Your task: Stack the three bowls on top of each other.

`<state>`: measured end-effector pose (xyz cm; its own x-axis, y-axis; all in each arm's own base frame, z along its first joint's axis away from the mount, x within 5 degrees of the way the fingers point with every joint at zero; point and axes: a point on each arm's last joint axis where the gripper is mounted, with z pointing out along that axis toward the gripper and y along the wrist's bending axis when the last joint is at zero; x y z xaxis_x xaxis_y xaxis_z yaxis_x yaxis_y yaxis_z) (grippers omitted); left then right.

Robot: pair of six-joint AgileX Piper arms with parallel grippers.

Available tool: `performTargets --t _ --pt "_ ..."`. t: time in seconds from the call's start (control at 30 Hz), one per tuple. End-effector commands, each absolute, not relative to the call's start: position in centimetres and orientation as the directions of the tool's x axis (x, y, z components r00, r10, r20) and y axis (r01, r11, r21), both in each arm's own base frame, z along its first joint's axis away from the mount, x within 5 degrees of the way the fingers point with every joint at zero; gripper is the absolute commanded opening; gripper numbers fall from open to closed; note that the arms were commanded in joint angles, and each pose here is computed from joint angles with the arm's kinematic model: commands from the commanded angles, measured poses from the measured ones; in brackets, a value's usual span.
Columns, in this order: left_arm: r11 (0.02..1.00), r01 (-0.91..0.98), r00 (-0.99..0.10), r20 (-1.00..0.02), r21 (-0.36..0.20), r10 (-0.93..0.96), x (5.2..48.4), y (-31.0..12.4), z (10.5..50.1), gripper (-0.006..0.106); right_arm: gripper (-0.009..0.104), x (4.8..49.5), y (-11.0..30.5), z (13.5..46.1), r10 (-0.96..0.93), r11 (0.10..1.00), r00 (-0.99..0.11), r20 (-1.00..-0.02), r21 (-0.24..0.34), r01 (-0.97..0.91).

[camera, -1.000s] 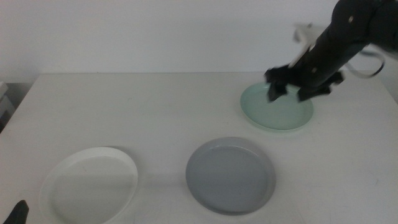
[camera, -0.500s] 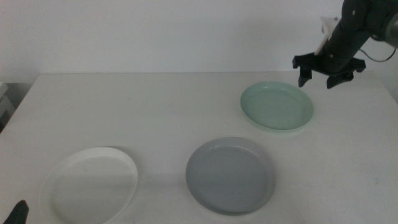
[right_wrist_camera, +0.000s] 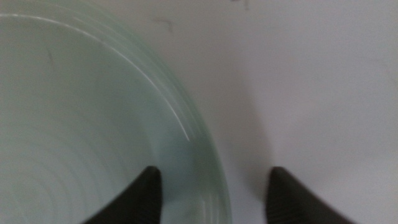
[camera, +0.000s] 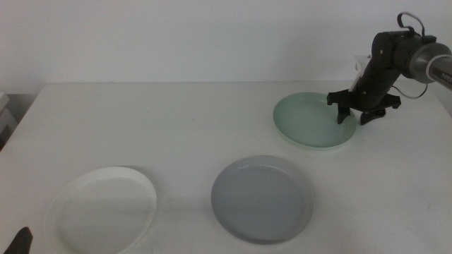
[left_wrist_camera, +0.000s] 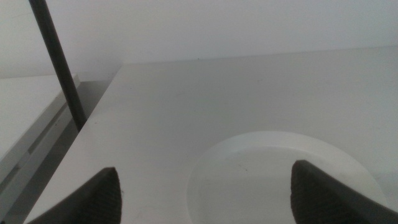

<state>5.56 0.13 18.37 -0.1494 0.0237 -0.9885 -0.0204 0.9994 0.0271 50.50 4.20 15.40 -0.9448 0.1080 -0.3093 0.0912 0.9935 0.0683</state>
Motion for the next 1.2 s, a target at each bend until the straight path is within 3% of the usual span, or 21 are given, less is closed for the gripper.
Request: performTargets --t 0.0,0.13,0.27,0.5,0.7,0.9,1.17 --pt "1.000 -0.018 -0.059 -0.998 0.011 0.010 5.5 0.1 19.3 0.105 0.032 51.0 3.8 19.2 0.102 0.994 -0.897 -0.431 0.073 0.078" --pt "1.000 -0.018 -0.059 -0.998 0.011 0.010 5.5 0.1 19.3 0.105 -0.001 51.1 3.8 19.4 0.103 0.994 -0.889 -0.445 0.076 0.077" --pt "1.000 -0.018 -0.059 -0.998 0.011 0.010 5.5 0.1 19.3 0.105 -0.001 50.6 3.7 21.4 0.105 0.994 -0.875 -0.473 0.081 0.075" --pt "1.000 -0.018 -0.059 -0.998 0.011 0.010 5.5 0.1 19.3 0.105 -0.001 46.6 4.8 27.6 0.129 0.982 -0.801 -0.585 0.189 0.020" --pt "1.000 -0.018 -0.059 -0.998 0.011 0.010 5.5 0.1 19.3 0.105 -0.001 41.0 6.9 30.2 0.112 0.967 -0.769 -0.630 0.248 -0.062" --pt "1.000 -0.018 -0.059 -0.998 0.011 0.010 5.5 0.1 19.3 0.105 -0.001 36.0 10.8 30.3 0.007 0.951 -0.781 -0.624 0.247 -0.189" --pt "1.000 -0.018 -0.059 -0.998 0.011 0.010 5.5 0.1 19.3 0.105 -0.001 32.2 14.9 25.8 -0.111 0.929 -0.824 -0.556 0.237 -0.285"
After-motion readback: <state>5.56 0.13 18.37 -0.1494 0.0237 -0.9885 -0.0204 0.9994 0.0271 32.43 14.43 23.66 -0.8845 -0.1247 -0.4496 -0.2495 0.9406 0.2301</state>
